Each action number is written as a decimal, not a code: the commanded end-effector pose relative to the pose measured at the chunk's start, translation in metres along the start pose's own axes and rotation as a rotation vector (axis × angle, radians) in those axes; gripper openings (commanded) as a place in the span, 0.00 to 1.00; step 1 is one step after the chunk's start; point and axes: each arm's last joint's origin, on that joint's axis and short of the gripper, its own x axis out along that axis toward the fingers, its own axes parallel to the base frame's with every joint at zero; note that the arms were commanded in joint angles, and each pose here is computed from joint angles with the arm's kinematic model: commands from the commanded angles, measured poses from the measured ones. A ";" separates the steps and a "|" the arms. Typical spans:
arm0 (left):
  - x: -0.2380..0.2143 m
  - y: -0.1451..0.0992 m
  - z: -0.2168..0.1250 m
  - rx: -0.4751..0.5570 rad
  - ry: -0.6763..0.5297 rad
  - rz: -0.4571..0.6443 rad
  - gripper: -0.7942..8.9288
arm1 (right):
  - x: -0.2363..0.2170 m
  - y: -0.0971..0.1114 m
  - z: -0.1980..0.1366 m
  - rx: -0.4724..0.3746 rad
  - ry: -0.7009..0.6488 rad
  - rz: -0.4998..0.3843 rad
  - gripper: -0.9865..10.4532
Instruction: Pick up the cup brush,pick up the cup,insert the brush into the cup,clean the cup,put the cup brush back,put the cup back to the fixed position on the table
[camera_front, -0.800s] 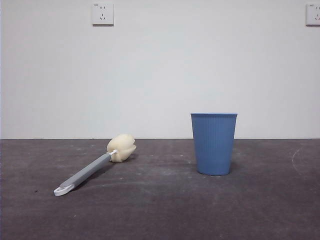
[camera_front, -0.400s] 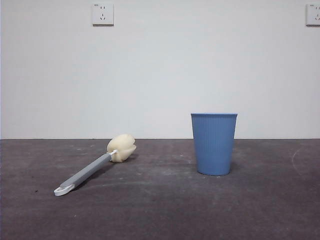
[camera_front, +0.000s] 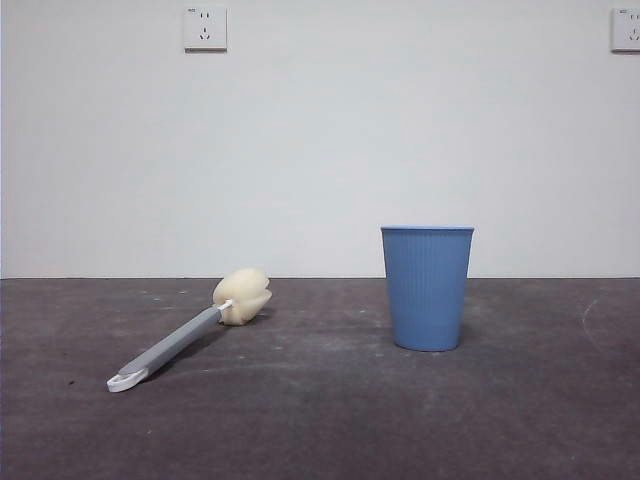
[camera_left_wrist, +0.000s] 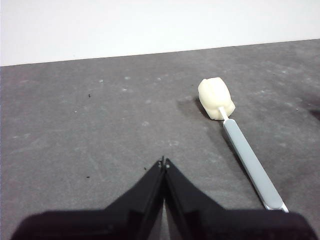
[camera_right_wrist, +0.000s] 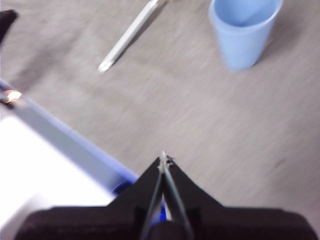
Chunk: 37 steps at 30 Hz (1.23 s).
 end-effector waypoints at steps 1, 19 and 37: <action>0.001 0.000 -0.004 -0.009 0.005 0.002 0.08 | -0.016 -0.001 0.005 -0.057 -0.187 -0.052 0.09; 0.001 0.000 -0.004 -0.009 0.005 0.002 0.08 | -0.023 -0.020 -0.039 -0.113 -0.845 -0.382 0.09; 0.001 0.000 -0.004 -0.009 0.005 0.002 0.08 | 0.075 -0.061 -0.112 -0.081 -0.882 -0.438 0.09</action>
